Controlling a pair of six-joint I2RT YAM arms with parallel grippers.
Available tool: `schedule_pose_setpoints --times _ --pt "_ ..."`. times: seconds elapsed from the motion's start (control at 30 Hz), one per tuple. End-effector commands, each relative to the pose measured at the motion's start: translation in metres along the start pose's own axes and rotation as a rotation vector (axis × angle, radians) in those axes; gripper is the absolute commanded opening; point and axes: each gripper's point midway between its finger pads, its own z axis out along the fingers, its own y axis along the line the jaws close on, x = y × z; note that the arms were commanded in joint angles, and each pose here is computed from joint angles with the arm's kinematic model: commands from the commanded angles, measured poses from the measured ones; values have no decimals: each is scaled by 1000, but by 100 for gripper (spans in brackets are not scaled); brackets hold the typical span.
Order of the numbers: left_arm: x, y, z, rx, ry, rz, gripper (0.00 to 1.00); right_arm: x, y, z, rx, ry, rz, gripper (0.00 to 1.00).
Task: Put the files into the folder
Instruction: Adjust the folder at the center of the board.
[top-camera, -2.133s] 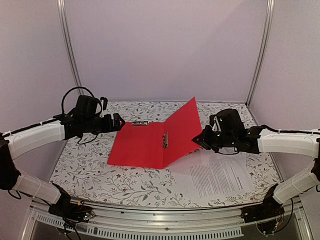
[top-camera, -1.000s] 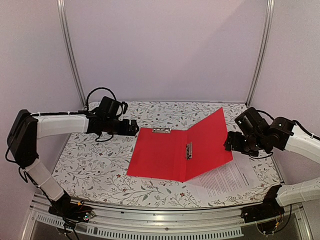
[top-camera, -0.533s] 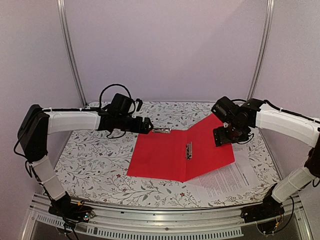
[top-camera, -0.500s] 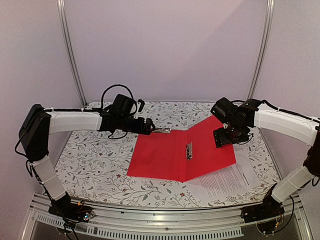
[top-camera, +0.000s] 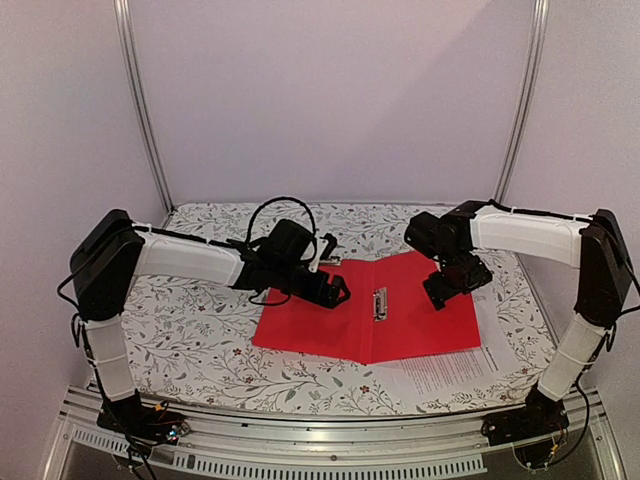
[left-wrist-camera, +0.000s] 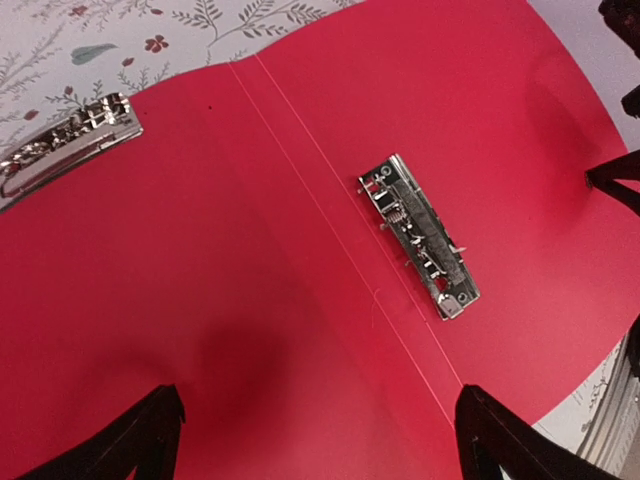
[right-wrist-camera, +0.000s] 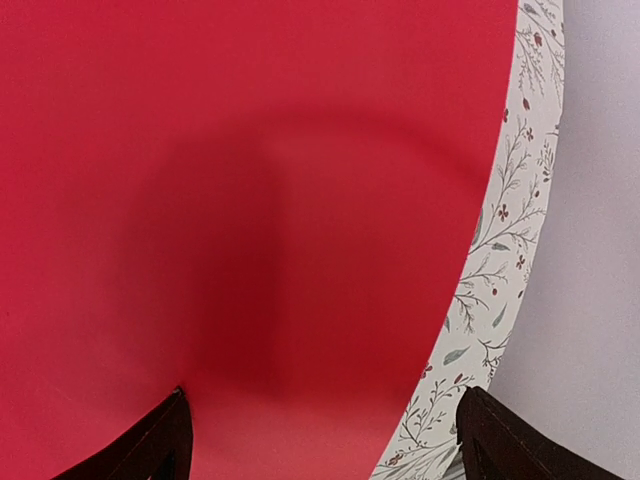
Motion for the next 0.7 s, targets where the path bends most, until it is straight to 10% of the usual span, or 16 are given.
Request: schedule_pose_setpoints --times 0.0,0.67 --pt "-16 0 -3 -25 -32 44 96 -25 10 -3 -26 -43 -60 92" --pt "28 51 8 -223 66 37 86 -52 90 69 -197 100 -237 80"
